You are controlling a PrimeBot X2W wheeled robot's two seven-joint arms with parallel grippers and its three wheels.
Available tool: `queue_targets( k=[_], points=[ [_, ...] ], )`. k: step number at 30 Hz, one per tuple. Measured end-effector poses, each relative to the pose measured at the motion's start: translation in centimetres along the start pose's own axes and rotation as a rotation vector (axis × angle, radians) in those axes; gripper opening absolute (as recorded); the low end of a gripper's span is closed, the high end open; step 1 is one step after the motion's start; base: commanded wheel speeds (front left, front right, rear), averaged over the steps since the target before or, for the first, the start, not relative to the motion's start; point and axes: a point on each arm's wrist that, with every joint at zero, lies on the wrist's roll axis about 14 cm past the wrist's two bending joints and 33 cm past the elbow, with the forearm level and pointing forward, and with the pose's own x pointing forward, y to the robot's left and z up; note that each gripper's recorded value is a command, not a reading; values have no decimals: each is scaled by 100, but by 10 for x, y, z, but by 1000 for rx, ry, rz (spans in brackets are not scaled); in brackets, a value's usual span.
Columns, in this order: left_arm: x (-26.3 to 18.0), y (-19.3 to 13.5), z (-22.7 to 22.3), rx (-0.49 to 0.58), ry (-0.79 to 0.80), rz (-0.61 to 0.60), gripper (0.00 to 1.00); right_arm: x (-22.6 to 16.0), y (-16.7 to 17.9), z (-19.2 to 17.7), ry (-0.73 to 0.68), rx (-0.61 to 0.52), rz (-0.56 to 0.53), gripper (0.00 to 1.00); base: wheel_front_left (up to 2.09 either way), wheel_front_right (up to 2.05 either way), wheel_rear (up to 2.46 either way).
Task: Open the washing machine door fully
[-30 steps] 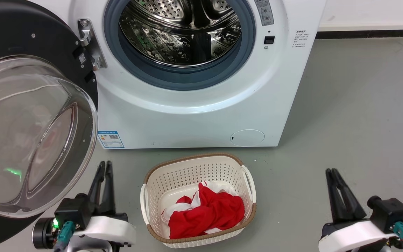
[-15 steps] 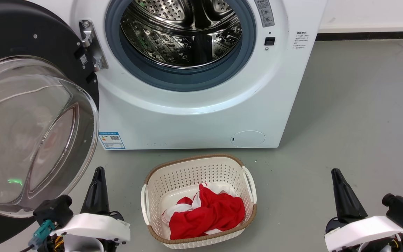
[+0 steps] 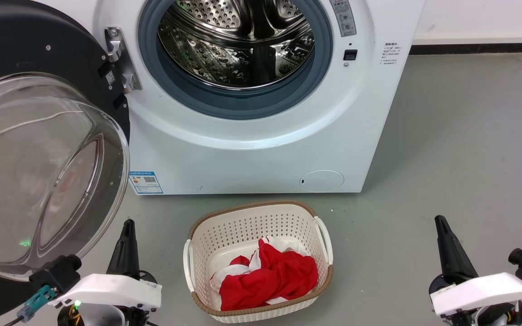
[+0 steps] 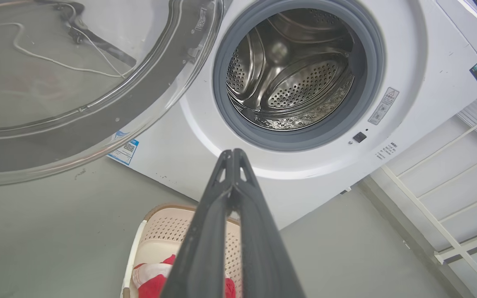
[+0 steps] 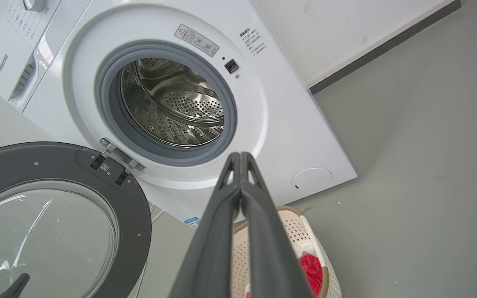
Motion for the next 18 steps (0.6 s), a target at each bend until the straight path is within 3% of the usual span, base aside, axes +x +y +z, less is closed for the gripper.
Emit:
queue_targets(
  k=[18],
  points=[
    [2, 5, -2, -256, 32, 18, 0, 4, -7, 2, 2, 241, -30, 0, 0, 0, 0]
  ],
)
